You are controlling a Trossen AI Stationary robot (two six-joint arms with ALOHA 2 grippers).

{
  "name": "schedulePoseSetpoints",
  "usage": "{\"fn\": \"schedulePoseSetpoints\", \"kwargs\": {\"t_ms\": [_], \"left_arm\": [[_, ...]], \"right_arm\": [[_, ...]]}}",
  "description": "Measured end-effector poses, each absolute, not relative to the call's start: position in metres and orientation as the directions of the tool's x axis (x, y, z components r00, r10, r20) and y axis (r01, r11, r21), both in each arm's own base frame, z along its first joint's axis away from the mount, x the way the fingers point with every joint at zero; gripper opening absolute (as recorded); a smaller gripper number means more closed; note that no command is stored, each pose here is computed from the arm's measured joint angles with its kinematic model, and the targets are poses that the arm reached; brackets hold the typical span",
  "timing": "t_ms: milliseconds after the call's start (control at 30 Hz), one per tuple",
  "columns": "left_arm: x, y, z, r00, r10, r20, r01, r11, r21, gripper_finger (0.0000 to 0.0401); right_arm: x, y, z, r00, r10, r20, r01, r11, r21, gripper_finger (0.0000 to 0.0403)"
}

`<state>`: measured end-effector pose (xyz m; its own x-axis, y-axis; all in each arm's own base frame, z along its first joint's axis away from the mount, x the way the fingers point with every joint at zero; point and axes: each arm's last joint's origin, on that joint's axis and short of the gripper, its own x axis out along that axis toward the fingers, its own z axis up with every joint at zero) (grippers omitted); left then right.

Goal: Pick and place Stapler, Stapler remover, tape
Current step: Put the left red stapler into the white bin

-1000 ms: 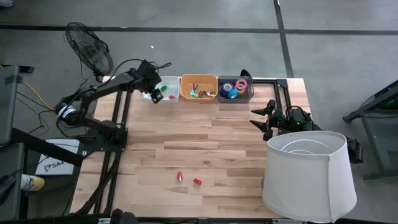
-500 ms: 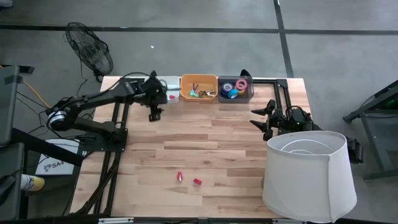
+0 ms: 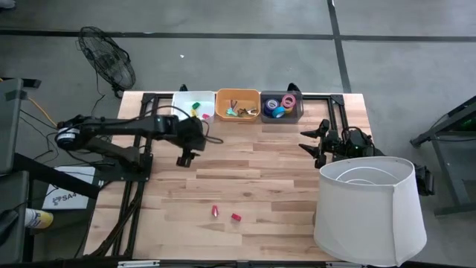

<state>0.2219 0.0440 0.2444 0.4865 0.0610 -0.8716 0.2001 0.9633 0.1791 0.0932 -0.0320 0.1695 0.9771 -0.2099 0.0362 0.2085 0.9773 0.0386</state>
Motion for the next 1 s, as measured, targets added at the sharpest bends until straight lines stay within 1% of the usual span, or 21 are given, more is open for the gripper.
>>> {"fn": "schedulePoseSetpoints", "kwargs": {"t_ms": [333,667,1000], "left_arm": [[0.229,0.013,0.246,0.517,0.014,-0.856,0.254,0.952,0.17,0.0211],[0.229,-0.015,0.246,0.518,-0.022,-0.855,0.405,0.887,0.222,0.0211],[0.229,-0.02,0.245,0.517,-0.004,-0.856,0.408,0.88,0.243,0.0211]], "right_arm": [[0.093,-0.032,0.169,0.977,-0.21,0.036,0.209,0.977,0.038,0.0227],[0.093,-0.032,0.17,0.977,-0.21,0.036,0.209,0.977,0.038,0.0227],[0.093,-0.032,0.169,0.977,-0.21,0.036,0.209,0.977,0.038,0.0227]]}}
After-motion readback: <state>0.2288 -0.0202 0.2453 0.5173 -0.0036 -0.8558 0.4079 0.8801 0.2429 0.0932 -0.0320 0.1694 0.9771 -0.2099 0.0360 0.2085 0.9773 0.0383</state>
